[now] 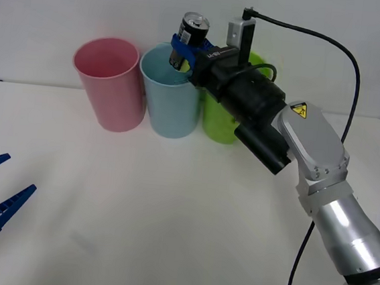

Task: Grasp the object on the table and drop it into the matching bin: aluminum can to the light blue bin, PET bottle to the pink bin.

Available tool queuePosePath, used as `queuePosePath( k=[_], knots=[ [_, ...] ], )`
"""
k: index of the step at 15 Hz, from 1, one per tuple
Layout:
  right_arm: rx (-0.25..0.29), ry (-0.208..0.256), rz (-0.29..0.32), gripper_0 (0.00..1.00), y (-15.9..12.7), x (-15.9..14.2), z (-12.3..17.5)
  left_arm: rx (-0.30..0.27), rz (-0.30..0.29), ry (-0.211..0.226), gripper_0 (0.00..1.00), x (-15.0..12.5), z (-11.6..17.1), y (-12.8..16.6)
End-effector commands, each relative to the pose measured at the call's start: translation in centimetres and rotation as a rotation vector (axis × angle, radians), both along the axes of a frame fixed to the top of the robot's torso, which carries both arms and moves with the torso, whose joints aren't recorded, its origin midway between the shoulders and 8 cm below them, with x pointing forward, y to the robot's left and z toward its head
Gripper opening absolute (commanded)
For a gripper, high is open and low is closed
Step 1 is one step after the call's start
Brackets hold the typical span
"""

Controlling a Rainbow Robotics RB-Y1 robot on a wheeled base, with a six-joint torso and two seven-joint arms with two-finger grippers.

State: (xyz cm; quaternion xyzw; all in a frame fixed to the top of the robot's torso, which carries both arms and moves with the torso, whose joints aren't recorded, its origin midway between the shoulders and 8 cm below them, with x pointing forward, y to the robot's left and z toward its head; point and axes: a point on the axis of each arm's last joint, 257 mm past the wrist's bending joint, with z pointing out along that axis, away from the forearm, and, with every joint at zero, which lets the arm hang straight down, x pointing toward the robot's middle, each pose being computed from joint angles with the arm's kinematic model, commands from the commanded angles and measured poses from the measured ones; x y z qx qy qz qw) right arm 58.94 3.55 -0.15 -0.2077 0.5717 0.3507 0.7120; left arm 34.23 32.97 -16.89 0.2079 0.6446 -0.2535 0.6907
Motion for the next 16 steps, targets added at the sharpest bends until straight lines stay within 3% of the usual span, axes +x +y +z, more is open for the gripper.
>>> queuePosePath(
  k=[1,9,16],
  knots=[
    [0.010,0.019,-0.047,0.00,1.4,2.1,0.2,0.000,0.000,0.000,1.00,0.0,0.0,0.0],
    [0.000,0.062,-0.174,0.00,4.0,5.9,-0.4,0.000,0.000,0.000,1.00,0.0,0.0,0.0],
    [-0.032,0.043,-0.252,0.00,4.5,6.8,-0.6,0.000,0.000,0.000,1.00,0.0,0.0,0.0]
  ],
)
